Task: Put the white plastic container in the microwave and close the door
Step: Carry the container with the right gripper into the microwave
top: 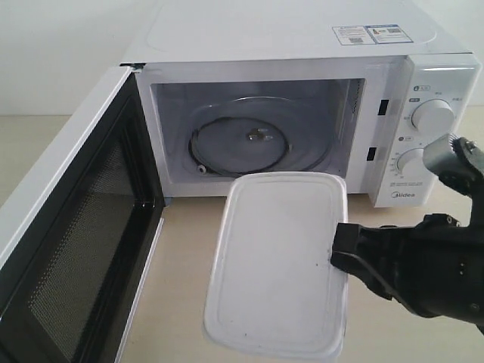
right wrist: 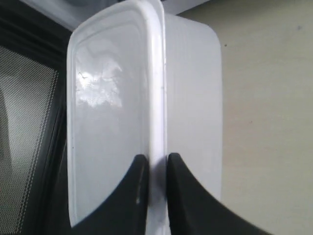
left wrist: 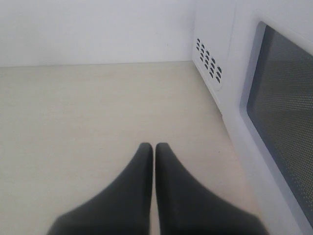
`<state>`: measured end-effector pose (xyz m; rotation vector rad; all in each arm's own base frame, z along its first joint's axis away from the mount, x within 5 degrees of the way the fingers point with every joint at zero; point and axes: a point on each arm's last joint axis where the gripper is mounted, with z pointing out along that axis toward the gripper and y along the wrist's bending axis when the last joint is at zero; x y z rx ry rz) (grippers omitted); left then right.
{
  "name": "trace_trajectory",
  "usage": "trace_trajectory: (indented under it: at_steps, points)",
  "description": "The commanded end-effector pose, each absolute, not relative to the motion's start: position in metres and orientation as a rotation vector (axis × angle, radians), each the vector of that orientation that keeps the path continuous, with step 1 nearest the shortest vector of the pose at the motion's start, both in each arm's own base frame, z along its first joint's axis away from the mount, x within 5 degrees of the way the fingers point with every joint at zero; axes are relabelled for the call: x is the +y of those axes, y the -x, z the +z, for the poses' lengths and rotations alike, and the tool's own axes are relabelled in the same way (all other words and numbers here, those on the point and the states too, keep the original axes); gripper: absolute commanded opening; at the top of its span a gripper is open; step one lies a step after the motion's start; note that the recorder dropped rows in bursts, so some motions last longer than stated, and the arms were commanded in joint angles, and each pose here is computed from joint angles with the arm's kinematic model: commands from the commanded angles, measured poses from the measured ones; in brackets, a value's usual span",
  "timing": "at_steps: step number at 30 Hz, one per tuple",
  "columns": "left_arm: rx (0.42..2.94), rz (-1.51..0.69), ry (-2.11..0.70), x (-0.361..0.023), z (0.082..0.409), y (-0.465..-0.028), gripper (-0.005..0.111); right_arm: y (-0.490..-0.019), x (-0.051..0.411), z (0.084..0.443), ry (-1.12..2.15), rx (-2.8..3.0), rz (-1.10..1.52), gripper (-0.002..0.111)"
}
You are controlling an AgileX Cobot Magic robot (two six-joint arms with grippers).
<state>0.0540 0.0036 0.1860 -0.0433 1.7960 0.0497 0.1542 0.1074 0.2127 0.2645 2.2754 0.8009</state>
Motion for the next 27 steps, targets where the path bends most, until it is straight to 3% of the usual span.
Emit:
trace_trajectory:
  at_steps: [1,5,15,27]
  points:
    - [1.795,0.054,0.041,0.004,0.185,-0.054,0.004,-0.153,0.118,0.224,-0.299,2.132,0.827,0.0]
    - [1.795,0.054,0.041,0.004,0.185,-0.054,0.004,-0.155,0.127,0.231,-0.363,1.979,0.954,0.0]
    - [1.795,0.054,0.041,0.004,0.185,-0.054,0.004,-0.168,0.135,0.187,-0.577,1.923,1.052,0.0]
    - [1.795,0.054,0.041,0.004,0.185,-0.054,0.004,-0.2,0.152,0.162,-0.701,1.883,0.938,0.0]
